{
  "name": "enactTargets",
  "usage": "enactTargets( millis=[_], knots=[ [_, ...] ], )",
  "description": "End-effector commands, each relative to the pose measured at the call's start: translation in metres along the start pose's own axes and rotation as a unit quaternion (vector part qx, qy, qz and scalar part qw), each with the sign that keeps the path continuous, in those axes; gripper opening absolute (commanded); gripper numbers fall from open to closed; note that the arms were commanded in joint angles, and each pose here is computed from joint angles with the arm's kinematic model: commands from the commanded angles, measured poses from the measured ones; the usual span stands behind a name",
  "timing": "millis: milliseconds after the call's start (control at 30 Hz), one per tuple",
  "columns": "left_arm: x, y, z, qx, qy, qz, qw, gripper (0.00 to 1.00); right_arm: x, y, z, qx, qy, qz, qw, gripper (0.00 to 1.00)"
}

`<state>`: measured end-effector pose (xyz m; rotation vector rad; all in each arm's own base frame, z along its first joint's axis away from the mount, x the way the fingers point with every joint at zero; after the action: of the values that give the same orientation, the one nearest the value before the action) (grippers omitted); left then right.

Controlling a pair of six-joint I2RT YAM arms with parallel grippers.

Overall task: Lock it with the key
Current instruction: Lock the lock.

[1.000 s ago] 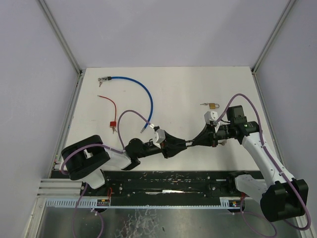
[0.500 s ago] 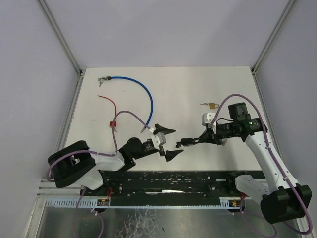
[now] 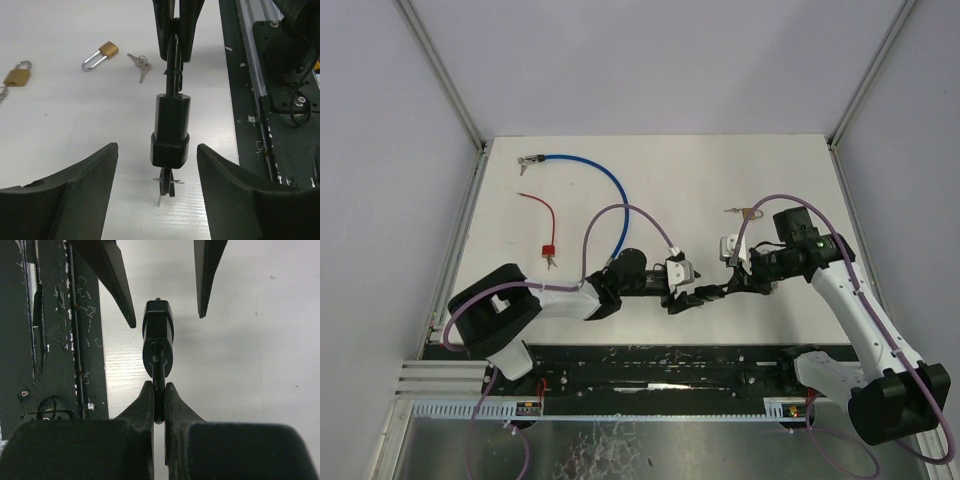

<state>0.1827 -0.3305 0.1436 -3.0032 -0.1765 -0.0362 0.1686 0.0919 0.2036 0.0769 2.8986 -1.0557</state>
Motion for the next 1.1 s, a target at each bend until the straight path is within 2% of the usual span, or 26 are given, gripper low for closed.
enactTargets(
  millis=[0,400,633,867,1067],
  knots=[
    [0.001,0.014,0.002,0.014,0.002,0.039,0.999,0.62,-0.008,-0.005,-0.018,-0.018,-0.031,0.014,0.999,0.00],
    [-0.003,0.034,0.011,-0.002,-0.031,0.092,0.995,0.50,-0.009,0.006,-0.015,-0.003,-0.025,-0.004,1.000,0.00],
    [-0.004,0.040,0.012,-0.013,-0.038,0.105,0.994,0.51,-0.009,0.011,-0.013,0.001,-0.021,-0.015,1.000,0.00],
    [-0.003,0.034,0.002,-0.060,-0.031,0.093,0.993,0.53,-0.009,0.013,-0.012,0.003,-0.018,-0.019,1.000,0.00],
    [0.000,0.029,0.000,-0.072,-0.035,0.091,0.993,0.51,-0.009,0.013,-0.013,-0.001,-0.018,-0.020,1.000,0.00]
  ],
)
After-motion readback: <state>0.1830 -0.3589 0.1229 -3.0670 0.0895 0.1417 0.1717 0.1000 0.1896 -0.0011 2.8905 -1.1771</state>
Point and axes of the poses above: each gripper's point midway between its finger pads, its own y axis out along the fingers, its own x axis along the line the jaws close on, z = x × y, the point moved 7 cm from there along -y, back along the fingers, and after that the axes turned 3 degrees about -y, right-handed, at the moved point
